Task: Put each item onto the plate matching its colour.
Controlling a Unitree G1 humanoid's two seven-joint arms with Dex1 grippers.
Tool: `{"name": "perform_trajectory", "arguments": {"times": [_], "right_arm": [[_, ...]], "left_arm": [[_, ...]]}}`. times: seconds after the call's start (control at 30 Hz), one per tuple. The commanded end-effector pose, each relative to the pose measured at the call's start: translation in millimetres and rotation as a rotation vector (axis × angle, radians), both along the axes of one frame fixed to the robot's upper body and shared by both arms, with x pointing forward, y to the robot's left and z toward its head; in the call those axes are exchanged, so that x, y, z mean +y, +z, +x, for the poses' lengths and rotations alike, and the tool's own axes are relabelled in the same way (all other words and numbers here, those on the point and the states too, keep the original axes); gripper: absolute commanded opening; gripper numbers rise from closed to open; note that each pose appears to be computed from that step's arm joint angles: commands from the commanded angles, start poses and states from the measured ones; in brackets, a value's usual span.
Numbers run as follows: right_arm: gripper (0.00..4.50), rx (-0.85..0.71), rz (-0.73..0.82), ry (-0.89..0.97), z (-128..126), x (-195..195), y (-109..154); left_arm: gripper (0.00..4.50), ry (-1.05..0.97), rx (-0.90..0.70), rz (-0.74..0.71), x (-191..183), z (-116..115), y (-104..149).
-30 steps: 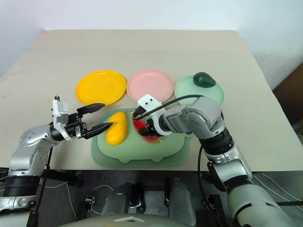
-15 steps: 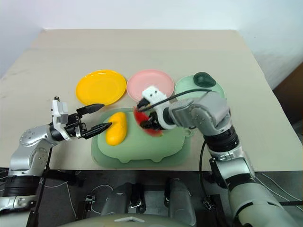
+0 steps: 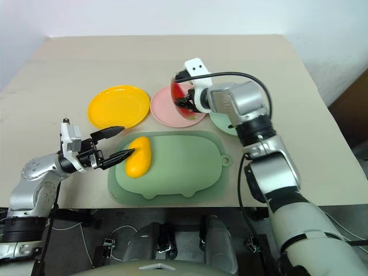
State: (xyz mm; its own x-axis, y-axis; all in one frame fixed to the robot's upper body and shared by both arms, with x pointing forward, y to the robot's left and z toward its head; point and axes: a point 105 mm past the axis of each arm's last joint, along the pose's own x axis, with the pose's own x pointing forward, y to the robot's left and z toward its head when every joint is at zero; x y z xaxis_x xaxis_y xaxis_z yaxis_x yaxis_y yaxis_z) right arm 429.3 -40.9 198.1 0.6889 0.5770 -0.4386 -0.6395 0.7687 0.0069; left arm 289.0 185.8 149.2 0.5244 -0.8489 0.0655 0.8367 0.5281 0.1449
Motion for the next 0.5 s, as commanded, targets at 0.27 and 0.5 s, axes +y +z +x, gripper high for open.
{"name": "perform_trajectory", "arguments": {"times": [0.27,0.5], "right_arm": [[2.26,-0.06,0.005,-0.01,26.3,17.9,-3.8],[4.48,-0.076,0.014,-0.022,29.4,16.8,-1.8]], "left_arm": [[4.5,0.007,-0.048,0.017,3.8,-6.9,11.4],[4.5,0.01,-0.05,0.024,2.0,-8.2,13.7]]}}
